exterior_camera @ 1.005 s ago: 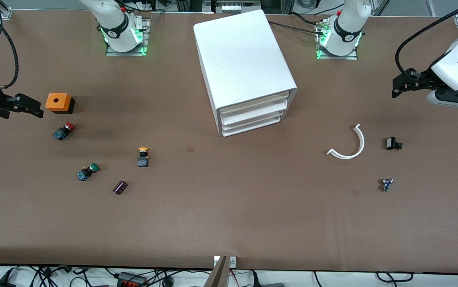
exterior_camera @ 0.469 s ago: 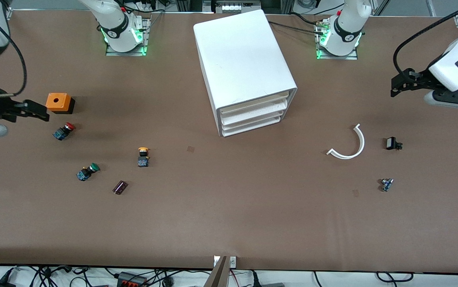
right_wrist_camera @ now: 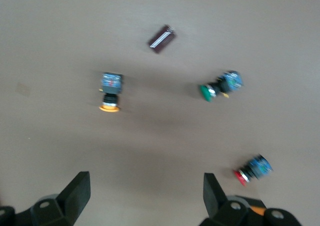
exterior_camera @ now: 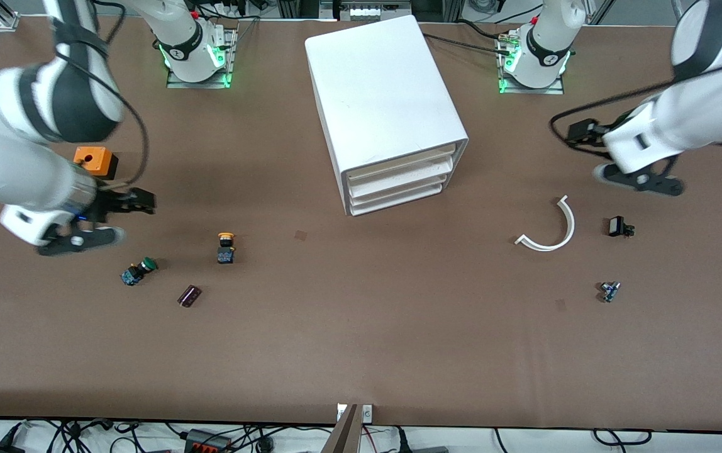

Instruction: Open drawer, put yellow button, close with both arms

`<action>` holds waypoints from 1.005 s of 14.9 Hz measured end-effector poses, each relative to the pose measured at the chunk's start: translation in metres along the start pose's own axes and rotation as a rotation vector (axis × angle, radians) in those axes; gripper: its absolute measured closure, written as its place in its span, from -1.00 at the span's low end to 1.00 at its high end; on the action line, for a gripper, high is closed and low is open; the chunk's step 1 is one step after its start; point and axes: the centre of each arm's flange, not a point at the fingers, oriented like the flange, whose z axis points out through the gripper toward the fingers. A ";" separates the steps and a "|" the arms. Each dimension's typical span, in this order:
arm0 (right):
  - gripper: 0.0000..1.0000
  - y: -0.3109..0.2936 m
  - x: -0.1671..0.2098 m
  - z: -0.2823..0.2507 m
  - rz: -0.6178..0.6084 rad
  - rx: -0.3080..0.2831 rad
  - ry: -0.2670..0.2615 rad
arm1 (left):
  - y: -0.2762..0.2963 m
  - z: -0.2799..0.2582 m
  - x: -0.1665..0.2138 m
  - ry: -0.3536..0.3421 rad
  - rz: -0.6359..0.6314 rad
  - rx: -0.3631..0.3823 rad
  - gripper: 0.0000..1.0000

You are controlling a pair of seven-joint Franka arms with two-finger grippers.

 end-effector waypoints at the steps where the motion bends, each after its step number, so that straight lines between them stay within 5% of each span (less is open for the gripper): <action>1: -1.00 -0.012 0.008 0.015 -0.014 0.010 -0.008 | 0.008 0.014 0.012 -0.028 0.025 -0.063 -1.00; 5: -1.00 -0.029 0.034 0.085 -0.028 0.023 -0.051 | 0.033 0.072 0.059 -0.104 0.166 -0.458 -1.00; 8: -1.00 -0.038 0.049 0.133 -0.039 0.018 -0.062 | 0.041 0.114 0.096 -0.062 0.298 -0.735 -1.00; 12: -1.00 -0.045 0.061 0.180 -0.020 0.041 -0.066 | 0.046 0.170 0.115 0.041 0.394 -0.967 -1.00; 15: -1.00 -0.054 0.064 0.207 -0.018 0.038 -0.084 | 0.048 0.212 0.113 0.079 0.437 -1.078 -0.77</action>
